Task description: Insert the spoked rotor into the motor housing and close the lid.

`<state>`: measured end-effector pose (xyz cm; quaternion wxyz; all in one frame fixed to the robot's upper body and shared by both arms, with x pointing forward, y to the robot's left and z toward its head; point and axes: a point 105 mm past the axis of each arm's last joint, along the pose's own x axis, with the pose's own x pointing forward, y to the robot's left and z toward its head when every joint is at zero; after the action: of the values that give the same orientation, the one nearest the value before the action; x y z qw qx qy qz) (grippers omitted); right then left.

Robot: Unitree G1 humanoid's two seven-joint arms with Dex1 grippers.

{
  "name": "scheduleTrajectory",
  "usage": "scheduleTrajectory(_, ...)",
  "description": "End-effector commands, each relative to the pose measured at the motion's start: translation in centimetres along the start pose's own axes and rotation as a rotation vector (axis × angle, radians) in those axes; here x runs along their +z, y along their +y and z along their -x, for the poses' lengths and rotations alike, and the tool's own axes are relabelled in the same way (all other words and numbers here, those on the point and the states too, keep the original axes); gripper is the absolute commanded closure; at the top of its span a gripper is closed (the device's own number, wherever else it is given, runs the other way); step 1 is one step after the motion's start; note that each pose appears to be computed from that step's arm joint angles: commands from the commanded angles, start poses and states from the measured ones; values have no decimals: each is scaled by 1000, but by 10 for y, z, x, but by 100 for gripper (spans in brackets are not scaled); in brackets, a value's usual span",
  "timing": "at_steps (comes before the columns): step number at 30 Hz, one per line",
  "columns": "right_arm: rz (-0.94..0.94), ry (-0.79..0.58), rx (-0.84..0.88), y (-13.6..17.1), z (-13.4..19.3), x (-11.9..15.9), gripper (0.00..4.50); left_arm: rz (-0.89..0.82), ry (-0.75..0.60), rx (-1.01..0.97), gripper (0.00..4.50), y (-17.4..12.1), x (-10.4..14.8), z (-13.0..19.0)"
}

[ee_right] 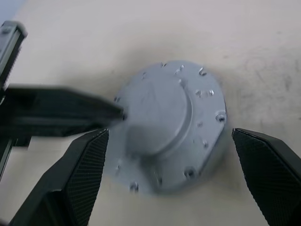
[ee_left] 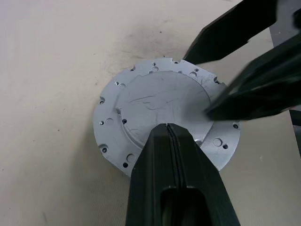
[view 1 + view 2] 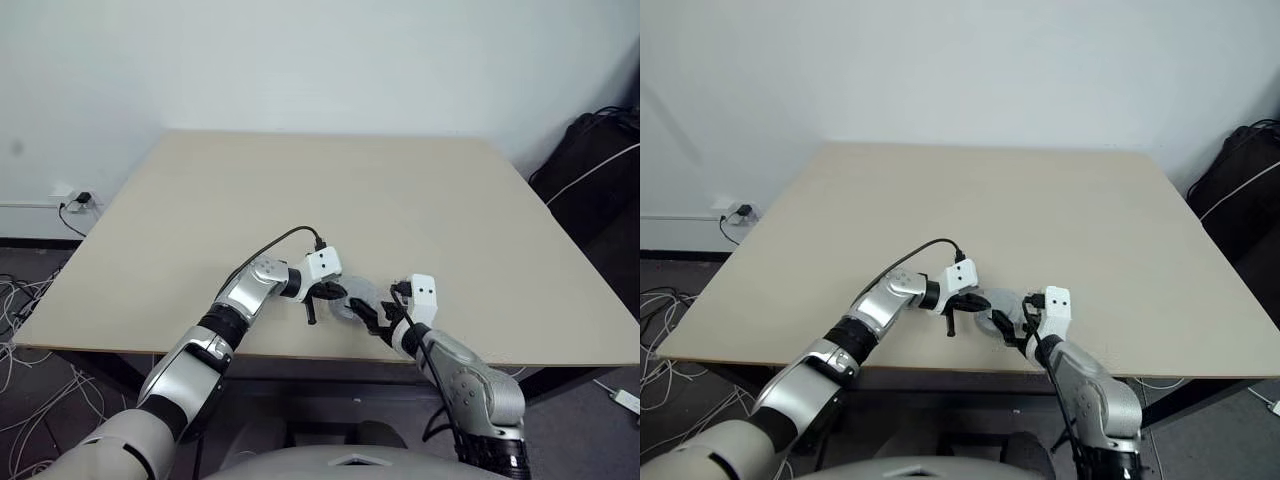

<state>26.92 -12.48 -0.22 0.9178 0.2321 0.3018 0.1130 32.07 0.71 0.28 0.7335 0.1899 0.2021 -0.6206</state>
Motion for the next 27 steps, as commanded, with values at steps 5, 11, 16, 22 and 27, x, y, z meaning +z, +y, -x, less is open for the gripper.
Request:
scheduleTrajectory(5,-150,-31,-50,-6,-11,13,1,4,32,5,450,1,-7,2)
scheduleTrajectory(11,-286,65,25,0,-10,2,1,7,32,7,450,1,-7,3)
scheduleTrajectory(16,-466,134,202,14,-4,-3,1,8,33,8,450,1,-8,3)
scheduleTrajectory(22,-555,129,308,22,-1,0,1,9,34,7,450,1,-8,3)
scheduleTrajectory(27,-619,121,308,21,-9,-5,1,12,32,6,450,0,-9,3)
